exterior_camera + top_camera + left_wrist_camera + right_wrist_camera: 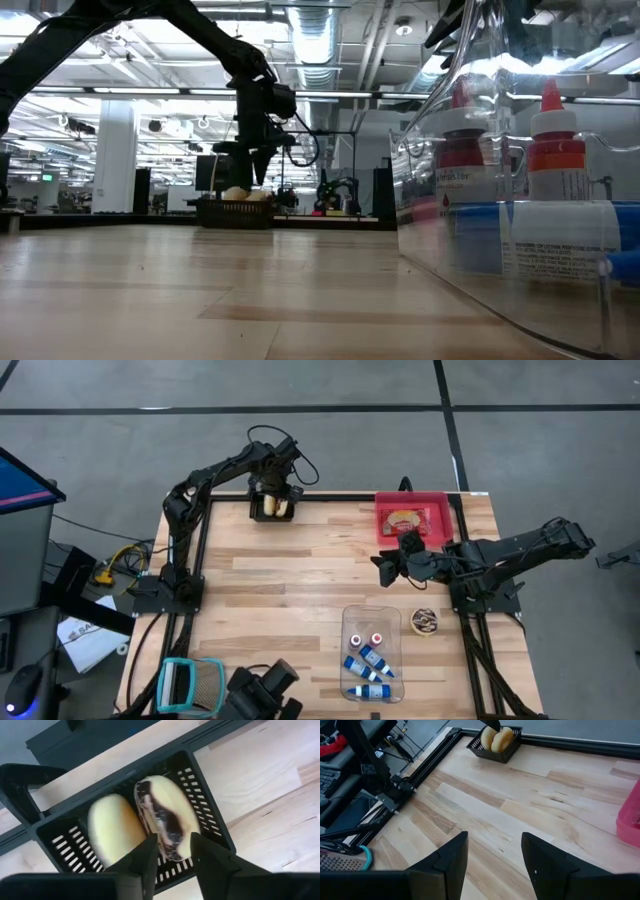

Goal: Pick & Place Food Item
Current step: Put the black donut into the black bin

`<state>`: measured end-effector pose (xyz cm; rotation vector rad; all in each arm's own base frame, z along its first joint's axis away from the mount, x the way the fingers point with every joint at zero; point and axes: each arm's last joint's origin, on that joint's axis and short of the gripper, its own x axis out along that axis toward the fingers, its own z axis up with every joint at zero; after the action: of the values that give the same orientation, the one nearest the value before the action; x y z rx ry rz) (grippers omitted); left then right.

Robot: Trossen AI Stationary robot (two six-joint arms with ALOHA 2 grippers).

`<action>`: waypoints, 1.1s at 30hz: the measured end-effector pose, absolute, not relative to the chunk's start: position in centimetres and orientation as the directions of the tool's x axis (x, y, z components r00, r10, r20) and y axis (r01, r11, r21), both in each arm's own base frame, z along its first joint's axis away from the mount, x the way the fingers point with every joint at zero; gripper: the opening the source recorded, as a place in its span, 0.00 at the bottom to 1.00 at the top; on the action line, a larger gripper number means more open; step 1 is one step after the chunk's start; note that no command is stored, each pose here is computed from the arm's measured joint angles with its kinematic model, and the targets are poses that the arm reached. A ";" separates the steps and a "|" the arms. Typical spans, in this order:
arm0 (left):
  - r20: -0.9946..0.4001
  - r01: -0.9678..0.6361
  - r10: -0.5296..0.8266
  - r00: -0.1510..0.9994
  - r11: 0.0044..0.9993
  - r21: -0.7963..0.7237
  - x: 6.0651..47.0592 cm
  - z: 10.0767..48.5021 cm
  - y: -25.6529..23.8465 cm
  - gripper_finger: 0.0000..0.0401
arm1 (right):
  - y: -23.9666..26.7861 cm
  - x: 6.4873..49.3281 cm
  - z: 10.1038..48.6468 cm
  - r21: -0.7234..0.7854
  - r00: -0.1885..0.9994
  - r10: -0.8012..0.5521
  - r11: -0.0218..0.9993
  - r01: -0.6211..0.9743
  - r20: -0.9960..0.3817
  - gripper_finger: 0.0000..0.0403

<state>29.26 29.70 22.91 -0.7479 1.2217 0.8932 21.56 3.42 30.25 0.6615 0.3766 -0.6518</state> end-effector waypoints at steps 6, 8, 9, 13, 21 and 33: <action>-0.967 -0.872 0.210 0.144 0.489 -0.024 29.1 24.4 29.6 0.35 | 3.4 21.6 30.3 0.443 0.737 -0.445 0.598 0.667 -0.509 0.44; -0.959 -0.871 0.230 0.165 0.490 -0.033 29.0 25.1 29.5 0.36 | 3.4 21.6 30.3 0.446 0.736 -0.449 0.594 0.670 -0.507 0.44; -0.954 -0.870 0.242 0.177 0.491 -0.037 28.9 25.5 29.4 0.36 | 3.4 21.6 30.3 0.448 0.737 -0.449 0.593 0.669 -0.506 0.44; -0.947 -0.871 0.261 0.188 0.490 -0.038 28.6 26.6 29.1 0.35 | 3.4 21.6 30.3 0.449 0.737 -0.449 0.592 0.669 -0.505 0.44; -0.953 -0.906 0.292 0.074 0.419 0.058 28.2 26.4 28.7 0.26 | 3.5 21.6 30.3 0.457 0.740 -0.448 0.589 0.667 -0.502 0.44; -0.959 -0.741 0.122 0.254 0.663 -0.112 32.5 26.8 23.5 0.31 | 4.4 21.1 30.5 0.481 0.756 -0.433 0.588 0.650 -0.491 0.44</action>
<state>32.54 23.55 26.75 -0.6332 1.1773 0.6421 21.11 4.35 30.51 0.6929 0.3406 -0.6453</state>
